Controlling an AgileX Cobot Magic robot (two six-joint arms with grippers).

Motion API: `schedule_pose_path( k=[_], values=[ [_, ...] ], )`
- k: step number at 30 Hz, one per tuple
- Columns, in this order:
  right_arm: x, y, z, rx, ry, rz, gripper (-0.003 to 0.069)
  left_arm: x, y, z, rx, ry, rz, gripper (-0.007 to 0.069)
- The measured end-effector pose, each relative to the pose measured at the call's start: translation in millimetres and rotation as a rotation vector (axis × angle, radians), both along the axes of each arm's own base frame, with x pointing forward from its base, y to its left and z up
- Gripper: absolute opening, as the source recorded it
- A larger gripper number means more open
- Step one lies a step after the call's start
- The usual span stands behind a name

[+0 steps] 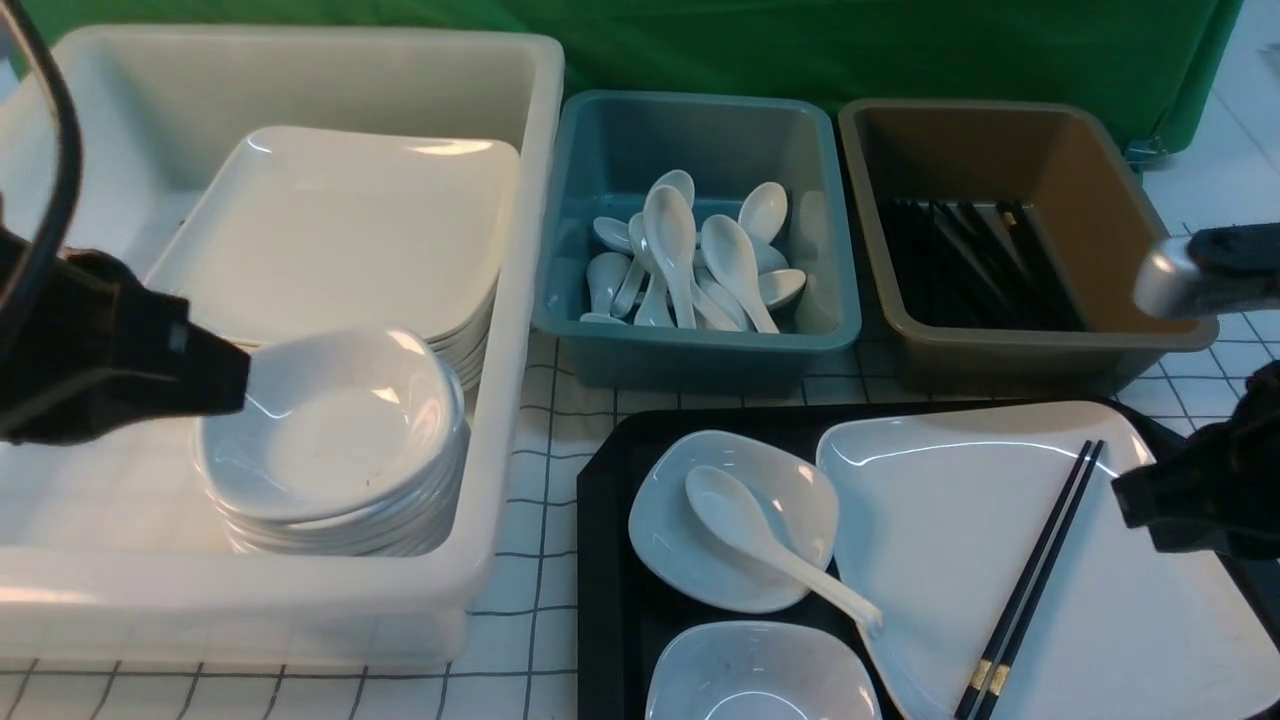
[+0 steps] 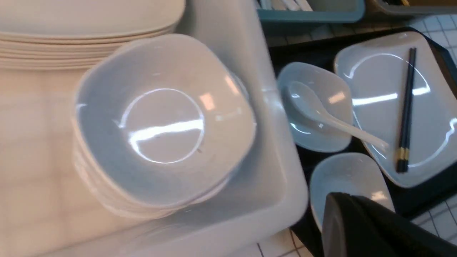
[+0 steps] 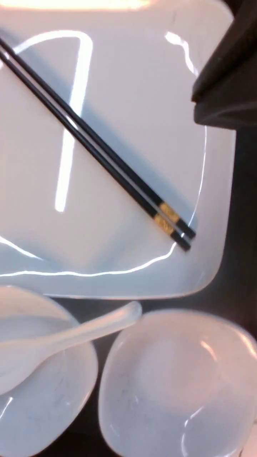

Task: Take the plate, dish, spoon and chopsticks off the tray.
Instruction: Use the right arm to grab a pair of chopsticks from the plate

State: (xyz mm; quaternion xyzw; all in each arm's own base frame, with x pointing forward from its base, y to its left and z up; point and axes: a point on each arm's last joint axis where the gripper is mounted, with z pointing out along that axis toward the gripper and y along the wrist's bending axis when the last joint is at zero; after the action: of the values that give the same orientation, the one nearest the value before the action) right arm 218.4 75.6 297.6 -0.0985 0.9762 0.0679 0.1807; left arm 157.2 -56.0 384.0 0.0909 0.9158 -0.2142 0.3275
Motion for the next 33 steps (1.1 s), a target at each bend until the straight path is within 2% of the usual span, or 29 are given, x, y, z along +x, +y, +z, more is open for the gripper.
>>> schedule_pose_path(
  k=[2,3,4,6,8,9,10,12,15,18,23,25,29,31,32,33],
  values=[
    [21.5,-7.3,-16.0,0.054,0.08,-0.06,0.0011,-4.5,-15.6,-0.6,0.005,-0.003,-0.092,-0.0003],
    [21.9,-8.5,-15.9,0.058,0.08,-0.067,0.0014,-4.6,-17.3,-0.7,0.005,-0.003,-0.099,-0.0003],
    [34.9,-14.7,-28.4,0.071,0.126,-0.121,0.005,-8.2,-32.0,-2.6,0.023,-0.007,-0.182,-0.0003],
    [44.0,-18.7,-39.2,0.073,0.157,-0.16,0.0113,-10.3,-46.6,-5.9,0.047,-0.01,-0.258,-0.0003],
    [52.8,-17.2,-52.8,0.075,0.187,-0.184,0.0239,-10.1,-69.5,-14.7,0.089,0.001,-0.349,-0.0003],
    [53.4,-17.1,-53.9,0.076,0.191,-0.186,0.0253,-11.3,-70.8,-14.9,0.093,0.0,-0.357,-0.0003],
    [59.1,-13.0,-62.9,0.078,0.199,-0.196,0.0354,-11.4,-88.1,-24.4,0.143,0.018,-0.42,-0.0003],
    [66.1,-6.8,-73.9,0.081,0.203,-0.211,0.0456,-11.8,-108.1,-38.9,0.223,0.047,-0.48,-0.0003],
    [74.7,0.6,-91.8,0.075,0.224,-0.253,0.0517,-11.8,-129.5,-57.7,0.322,0.081,-0.518,-0.0003],
    [81.1,2.9,-110.0,0.054,0.254,-0.281,0.0527,-11.4,-142.6,-70.5,0.379,0.1,-0.539,-0.0003],
    [88.8,4.6,-132.5,0.023,0.276,-0.308,0.053,-9.0,-147.2,-74.2,0.391,0.089,-0.537,-0.0003],
    [90.8,5.2,-134.4,0.012,0.276,-0.306,0.0507,-8.8,-147.4,-74.1,0.388,0.086,-0.536,-0.0003],
    [91.1,4.6,-136.3,-0.011,0.282,-0.296,0.0401,-8.7,-147.6,-74.0,0.387,0.084,-0.536,-0.0003],
    [91.7,4.2,-136.0,-0.02,0.279,-0.283,0.0281,-8.6,-147.7,-73.9,0.385,0.083,-0.536,-0.0003],
    [91.6,4.1,-136.0,-0.021,0.28,-0.28,0.0269,-8.6,-147.7,-73.9,0.385,0.083,-0.536,-0.0003],
    [91.5,4.3,-136.0,-0.023,0.279,-0.263,0.0178,-8.6,-147.7,-73.9,0.385,0.083,-0.536,-0.0003]
  ],
)
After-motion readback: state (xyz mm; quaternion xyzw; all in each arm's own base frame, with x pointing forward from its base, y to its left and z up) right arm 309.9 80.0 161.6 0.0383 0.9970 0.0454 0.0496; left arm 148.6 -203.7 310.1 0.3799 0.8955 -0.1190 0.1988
